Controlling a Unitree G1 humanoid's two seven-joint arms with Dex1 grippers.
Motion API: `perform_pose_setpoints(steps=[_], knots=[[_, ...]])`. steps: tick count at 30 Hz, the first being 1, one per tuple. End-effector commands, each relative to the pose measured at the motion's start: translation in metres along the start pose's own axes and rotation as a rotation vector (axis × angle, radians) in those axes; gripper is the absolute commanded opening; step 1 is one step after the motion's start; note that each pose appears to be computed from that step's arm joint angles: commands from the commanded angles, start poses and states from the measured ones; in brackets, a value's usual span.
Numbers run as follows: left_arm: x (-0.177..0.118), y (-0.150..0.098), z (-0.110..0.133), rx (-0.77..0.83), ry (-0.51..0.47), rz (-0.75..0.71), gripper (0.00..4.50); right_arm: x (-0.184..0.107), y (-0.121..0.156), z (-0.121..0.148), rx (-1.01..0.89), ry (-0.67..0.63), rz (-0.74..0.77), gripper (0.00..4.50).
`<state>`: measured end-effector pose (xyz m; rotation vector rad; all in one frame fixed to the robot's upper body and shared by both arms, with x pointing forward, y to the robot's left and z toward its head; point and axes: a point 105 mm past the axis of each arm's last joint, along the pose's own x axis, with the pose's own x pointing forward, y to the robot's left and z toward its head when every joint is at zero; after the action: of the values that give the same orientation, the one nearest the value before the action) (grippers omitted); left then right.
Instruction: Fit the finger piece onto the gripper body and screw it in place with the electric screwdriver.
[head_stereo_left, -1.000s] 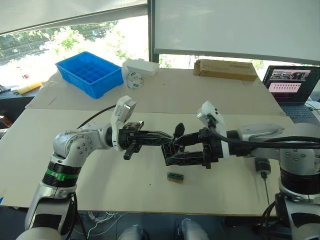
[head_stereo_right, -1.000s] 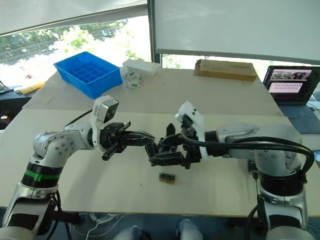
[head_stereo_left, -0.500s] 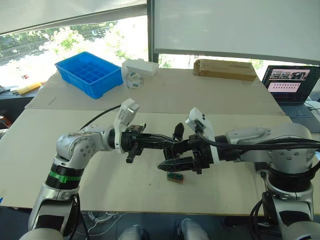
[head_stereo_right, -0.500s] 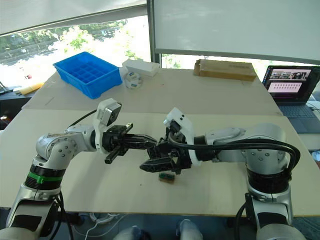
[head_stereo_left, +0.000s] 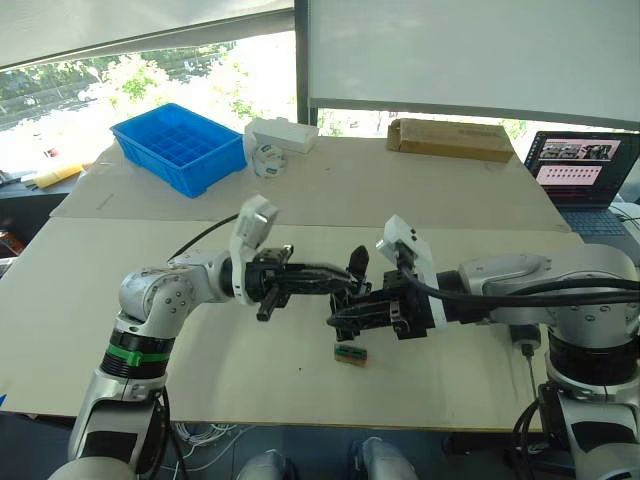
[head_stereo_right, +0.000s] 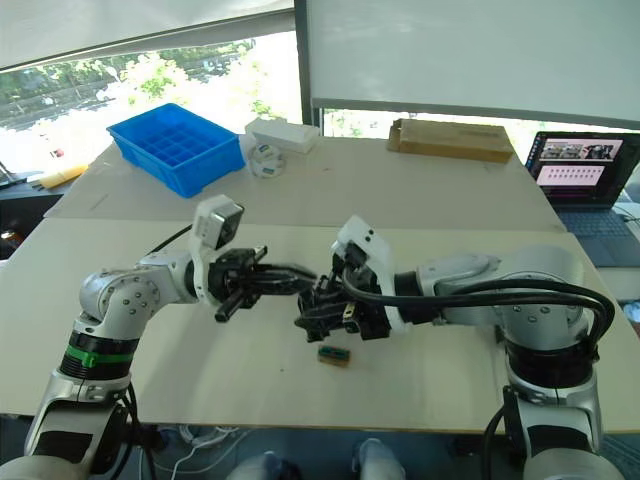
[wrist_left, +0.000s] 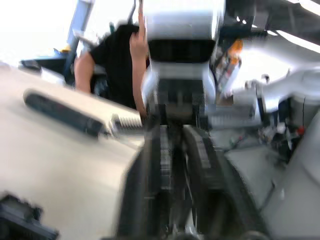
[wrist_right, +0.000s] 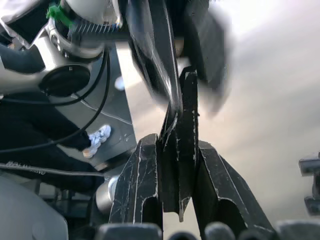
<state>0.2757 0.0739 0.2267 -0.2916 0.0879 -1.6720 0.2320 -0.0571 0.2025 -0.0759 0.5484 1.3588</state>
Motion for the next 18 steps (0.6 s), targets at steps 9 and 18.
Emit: perform_pose_setpoints(steps=[9,18], knots=[[-0.077,0.042,-0.023,0.460,0.227,0.244,4.50,-0.035,0.007,0.005,-0.144,-0.235,-0.042,0.41],[-0.062,0.078,-0.078,0.454,0.367,0.218,4.50,-0.037,-0.019,-0.010,-0.338,-0.347,-0.187,0.41]])
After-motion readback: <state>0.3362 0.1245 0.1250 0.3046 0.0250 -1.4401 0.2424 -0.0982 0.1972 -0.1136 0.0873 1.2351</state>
